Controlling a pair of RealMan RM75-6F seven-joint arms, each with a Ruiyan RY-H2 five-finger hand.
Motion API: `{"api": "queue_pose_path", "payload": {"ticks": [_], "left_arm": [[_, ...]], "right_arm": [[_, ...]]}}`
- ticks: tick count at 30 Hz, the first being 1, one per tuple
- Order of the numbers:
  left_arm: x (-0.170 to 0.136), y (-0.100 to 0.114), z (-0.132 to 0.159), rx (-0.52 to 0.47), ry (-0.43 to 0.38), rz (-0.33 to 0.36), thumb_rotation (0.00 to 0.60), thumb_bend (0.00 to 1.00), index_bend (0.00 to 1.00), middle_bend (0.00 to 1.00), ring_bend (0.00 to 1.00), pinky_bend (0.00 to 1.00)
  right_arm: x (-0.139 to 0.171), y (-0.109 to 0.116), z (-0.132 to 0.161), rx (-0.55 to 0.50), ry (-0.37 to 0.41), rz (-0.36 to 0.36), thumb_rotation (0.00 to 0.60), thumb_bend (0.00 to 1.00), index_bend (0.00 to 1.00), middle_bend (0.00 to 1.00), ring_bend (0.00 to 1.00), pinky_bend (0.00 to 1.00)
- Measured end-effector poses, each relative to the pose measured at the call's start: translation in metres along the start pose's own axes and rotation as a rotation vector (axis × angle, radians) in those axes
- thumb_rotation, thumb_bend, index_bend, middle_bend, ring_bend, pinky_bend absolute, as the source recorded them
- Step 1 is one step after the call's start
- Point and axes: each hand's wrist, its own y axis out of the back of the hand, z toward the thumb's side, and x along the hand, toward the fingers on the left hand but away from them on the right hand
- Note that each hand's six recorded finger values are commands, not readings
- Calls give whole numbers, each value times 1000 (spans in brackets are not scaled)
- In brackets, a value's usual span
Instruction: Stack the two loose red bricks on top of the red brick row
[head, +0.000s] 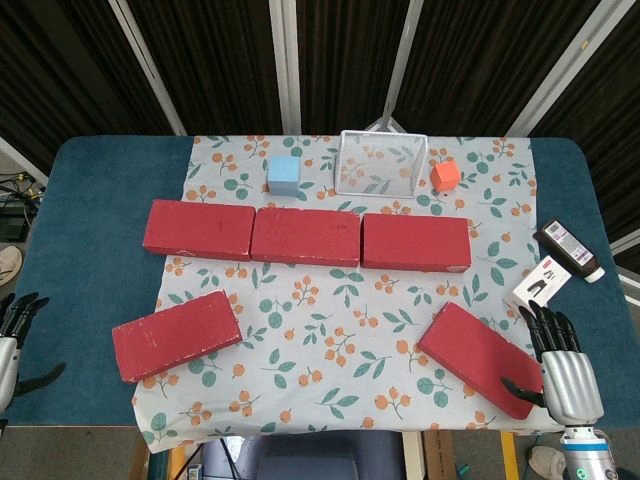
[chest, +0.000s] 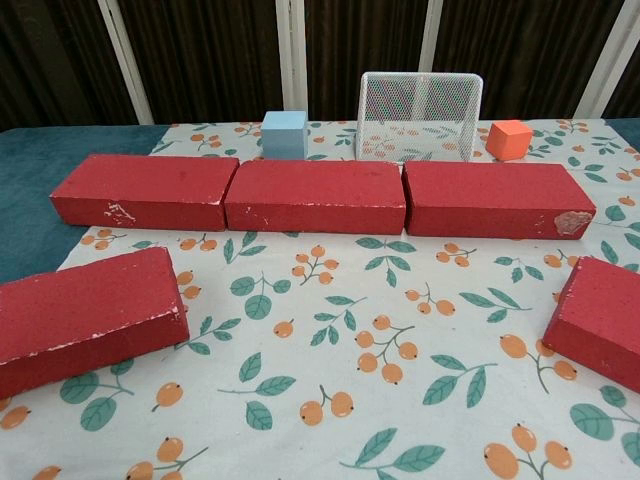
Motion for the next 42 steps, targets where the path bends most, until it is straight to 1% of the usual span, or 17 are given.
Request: {"api": "queue_pose_path", "payload": {"ticks": [5, 8, 10, 13, 17, 21, 24, 26, 31, 35, 38, 42], "left_arm": [[-1, 1, 3, -2, -14, 6, 600, 0, 159, 78, 55, 80], [-1, 2, 3, -9, -16, 14, 600, 0, 159, 62, 55, 80], [-1, 3, 2, -14, -10, 19, 600, 0, 159, 62, 55, 80], [-2, 4, -1, -21, 0, 19, 600, 0, 159, 61, 55, 80], [-3, 6, -7, -14, 17, 13, 600, 0, 159, 59, 54, 80], [-2, 11, -11, -28, 33, 36, 600, 0, 159, 58, 54, 79], [-1, 10, -12, -32, 33, 28, 600, 0, 159, 57, 54, 79], [-1, 10, -13, -37, 36, 22, 600, 0, 159, 57, 55, 79], [1, 12, -18, -43, 46, 27, 600, 0, 159, 56, 55, 79], [0, 14, -22, -45, 62, 31, 600, 0, 159, 55, 55, 79], [0, 15, -23, -46, 65, 32, 600, 0, 159, 47, 55, 79], [-2, 18, -24, -46, 70, 47, 600, 0, 159, 44, 55, 79]], "right_arm": [[1, 0, 0, -5, -17, 1, 600, 66, 0, 21, 0, 0], [2, -1, -1, -3, -44, -3, 600, 65, 0, 20, 0, 0], [4, -4, -3, 6, -73, 8, 600, 64, 0, 20, 0, 0], [7, -12, -3, -14, -122, 51, 600, 64, 0, 20, 0, 0], [12, -26, 5, -74, -153, 139, 600, 63, 0, 20, 0, 0], [16, -41, 8, -48, -199, 225, 600, 62, 0, 19, 0, 0], [16, -49, 17, -17, -210, 258, 600, 62, 0, 19, 0, 0], [16, -52, 24, -9, -215, 265, 600, 62, 0, 19, 0, 0], [14, -57, 39, -17, -248, 257, 600, 63, 0, 13, 0, 0], [14, -63, 45, -16, -282, 275, 600, 63, 0, 13, 0, 0], [9, -68, 52, -14, -296, 287, 600, 62, 0, 13, 0, 0], [-2, -74, 59, -10, -300, 278, 600, 62, 0, 13, 0, 0]]}}
